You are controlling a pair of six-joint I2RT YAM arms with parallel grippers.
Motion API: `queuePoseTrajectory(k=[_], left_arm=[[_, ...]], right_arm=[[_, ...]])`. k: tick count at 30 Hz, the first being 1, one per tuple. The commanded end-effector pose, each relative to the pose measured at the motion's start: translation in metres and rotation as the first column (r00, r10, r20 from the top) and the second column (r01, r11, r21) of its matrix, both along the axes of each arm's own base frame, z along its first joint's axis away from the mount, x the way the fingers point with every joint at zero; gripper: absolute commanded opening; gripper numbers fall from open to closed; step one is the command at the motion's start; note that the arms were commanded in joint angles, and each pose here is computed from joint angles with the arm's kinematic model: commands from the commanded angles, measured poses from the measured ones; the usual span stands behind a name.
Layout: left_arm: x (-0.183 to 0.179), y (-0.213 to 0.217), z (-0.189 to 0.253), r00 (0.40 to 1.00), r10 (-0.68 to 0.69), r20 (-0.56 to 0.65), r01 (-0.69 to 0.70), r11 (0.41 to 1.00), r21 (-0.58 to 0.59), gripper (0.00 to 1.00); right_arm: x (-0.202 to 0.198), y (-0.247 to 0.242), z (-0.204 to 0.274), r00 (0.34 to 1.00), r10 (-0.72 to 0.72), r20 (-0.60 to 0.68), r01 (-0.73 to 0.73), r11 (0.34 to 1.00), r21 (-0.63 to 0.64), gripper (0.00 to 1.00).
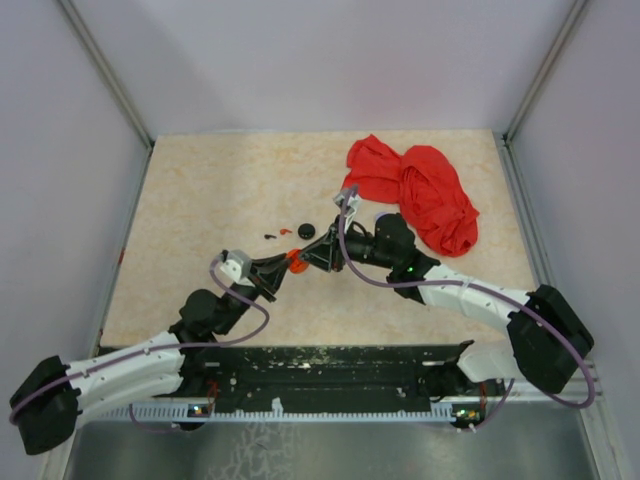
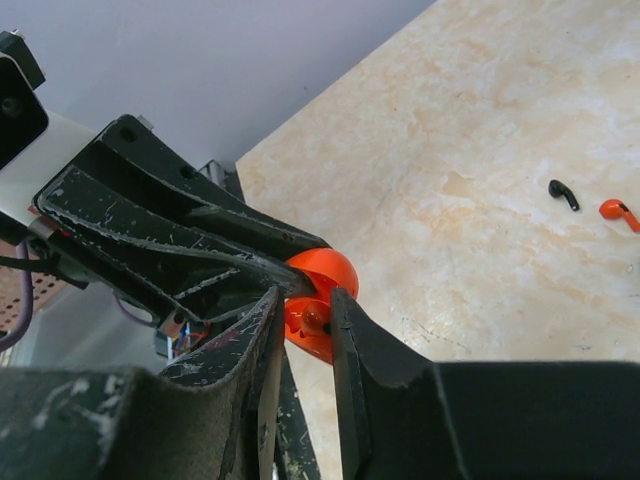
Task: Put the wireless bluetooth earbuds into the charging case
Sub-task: Place the earbud in the charging case, then move the earbud to the center of the board.
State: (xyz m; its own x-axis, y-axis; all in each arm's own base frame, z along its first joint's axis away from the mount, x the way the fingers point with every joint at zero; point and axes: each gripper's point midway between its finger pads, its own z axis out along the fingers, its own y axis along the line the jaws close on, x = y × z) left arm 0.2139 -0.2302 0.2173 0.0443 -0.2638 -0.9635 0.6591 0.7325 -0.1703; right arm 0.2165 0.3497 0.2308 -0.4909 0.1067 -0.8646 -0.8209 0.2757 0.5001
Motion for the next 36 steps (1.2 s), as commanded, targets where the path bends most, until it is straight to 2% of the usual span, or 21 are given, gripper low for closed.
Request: queuePoseTrajectory(k=[1, 8, 13, 17, 23, 29, 36], left_arm=[[-0.002, -0.003, 0.026, 0.999, -0.021, 0.032, 0.023, 0.996, -0.082, 0.0], [-0.001, -0.004, 0.025, 0.999, -0.016, 0.028, 0.018, 0.998, -0.063, 0.0], [0.008, 0.002, 0.013, 0.999, 0.044, -0.001, -0.044, 0.999, -0.01, 0.0], [0.019, 0.014, 0.003, 0.99, 0.136, -0.037, -0.135, 0.99, 0.044, 0.0], [0.036, 0.04, -0.013, 0.943, 0.318, -0.092, -0.306, 0.943, 0.131, 0.0], [0.048, 0.054, -0.03, 0.905, 0.399, -0.146, -0.369, 0.909, 0.194, 0.0], [0.065, 0.085, -0.052, 0.837, 0.478, -0.267, -0.433, 0.876, 0.211, 0.0]], right_arm=[[0.002, -0.005, 0.006, 0.998, -0.02, 0.051, 0.021, 1.0, -0.008, 0.26], [0.001, -0.006, 0.014, 0.997, -0.017, 0.081, 0.017, 1.0, 0.0, 0.3], [0.005, -0.012, 0.024, 0.991, -0.052, 0.126, 0.054, 0.999, -0.009, 0.34], [0.023, -0.022, 0.018, 0.98, -0.14, 0.14, 0.151, 0.986, -0.076, 0.4], [0.053, -0.028, 0.004, 0.962, -0.212, 0.169, 0.24, 0.956, -0.17, 0.41], [0.084, -0.019, -0.016, 0.952, -0.219, 0.214, 0.275, 0.919, -0.281, 0.42], [0.125, 0.008, -0.064, 0.96, -0.172, 0.221, 0.253, 0.872, -0.419, 0.42]])
